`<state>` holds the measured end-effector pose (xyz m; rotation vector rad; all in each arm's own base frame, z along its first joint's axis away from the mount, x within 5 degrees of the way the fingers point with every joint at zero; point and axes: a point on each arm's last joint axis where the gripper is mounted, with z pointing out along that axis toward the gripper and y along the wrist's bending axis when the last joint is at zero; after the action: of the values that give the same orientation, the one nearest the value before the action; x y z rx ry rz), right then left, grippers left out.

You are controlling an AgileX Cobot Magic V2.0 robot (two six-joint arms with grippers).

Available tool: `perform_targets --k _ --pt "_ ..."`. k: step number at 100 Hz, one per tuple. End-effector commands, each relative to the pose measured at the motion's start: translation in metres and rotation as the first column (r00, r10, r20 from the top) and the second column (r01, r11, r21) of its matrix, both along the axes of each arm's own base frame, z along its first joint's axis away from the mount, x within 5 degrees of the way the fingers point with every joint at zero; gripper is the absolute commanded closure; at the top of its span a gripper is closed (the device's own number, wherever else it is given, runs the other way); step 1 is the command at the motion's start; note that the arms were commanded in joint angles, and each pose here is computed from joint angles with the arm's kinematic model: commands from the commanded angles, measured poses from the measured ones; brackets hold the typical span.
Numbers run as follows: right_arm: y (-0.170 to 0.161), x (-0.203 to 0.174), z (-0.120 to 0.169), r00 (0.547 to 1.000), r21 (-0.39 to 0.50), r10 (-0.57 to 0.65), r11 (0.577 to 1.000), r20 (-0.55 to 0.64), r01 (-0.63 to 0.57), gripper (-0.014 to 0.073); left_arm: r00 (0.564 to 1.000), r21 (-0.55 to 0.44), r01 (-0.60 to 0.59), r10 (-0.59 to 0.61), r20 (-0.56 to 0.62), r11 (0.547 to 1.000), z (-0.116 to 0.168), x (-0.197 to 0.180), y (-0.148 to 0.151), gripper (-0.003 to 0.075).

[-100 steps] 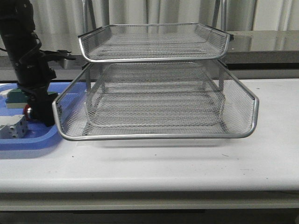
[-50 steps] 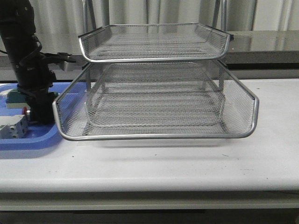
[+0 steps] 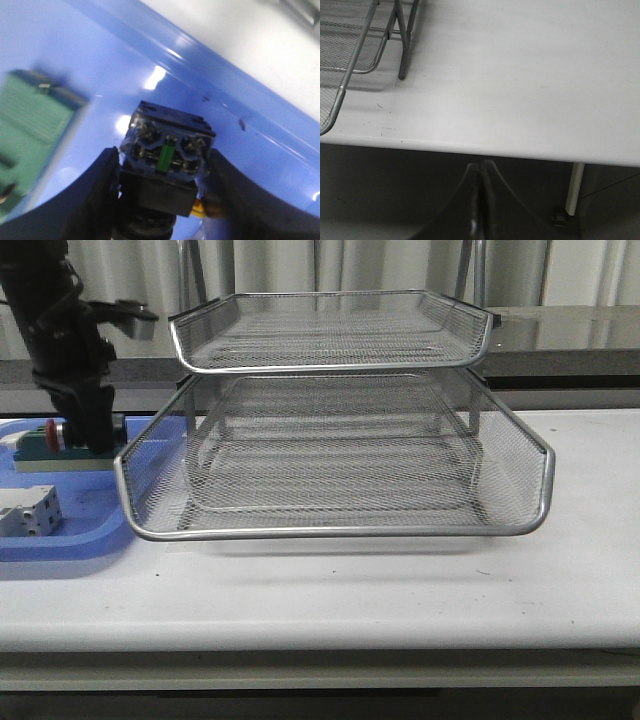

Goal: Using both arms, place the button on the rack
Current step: 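Carry the button with the left gripper over the pulled-out middle tray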

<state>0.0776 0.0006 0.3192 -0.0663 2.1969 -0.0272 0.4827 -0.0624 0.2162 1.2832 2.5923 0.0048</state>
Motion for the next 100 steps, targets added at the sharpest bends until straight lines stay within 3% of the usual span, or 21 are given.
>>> perform_targets --k 1,30,51,75,100 --pt "-0.001 0.003 0.014 0.996 -0.009 -0.001 1.0 0.087 0.002 0.0663 0.993 -0.018 -0.013 0.015 0.119 1.0 0.071 -0.017 0.003 0.0741" --pt "-0.001 0.003 0.014 0.996 -0.009 -0.001 1.0 0.087 0.002 0.0663 0.953 -0.04 -0.037 0.047 0.299 0.999 0.159 -0.062 0.008 0.0741" --pt "-0.001 0.003 0.014 0.996 -0.009 -0.001 1.0 0.087 0.002 0.0663 0.935 -0.059 -0.003 0.023 0.353 0.998 0.197 -0.11 -0.004 0.0741" --pt "-0.001 0.003 0.014 0.996 -0.009 -0.001 1.0 0.087 0.002 0.0663 0.934 -0.06 0.147 -0.119 0.338 0.987 0.203 -0.163 -0.047 0.0741" --pt "-0.001 0.003 0.014 0.996 -0.009 -0.001 1.0 0.087 0.002 0.0663 0.903 -0.075 0.375 -0.346 0.253 0.924 0.179 -0.197 -0.122 0.0741"
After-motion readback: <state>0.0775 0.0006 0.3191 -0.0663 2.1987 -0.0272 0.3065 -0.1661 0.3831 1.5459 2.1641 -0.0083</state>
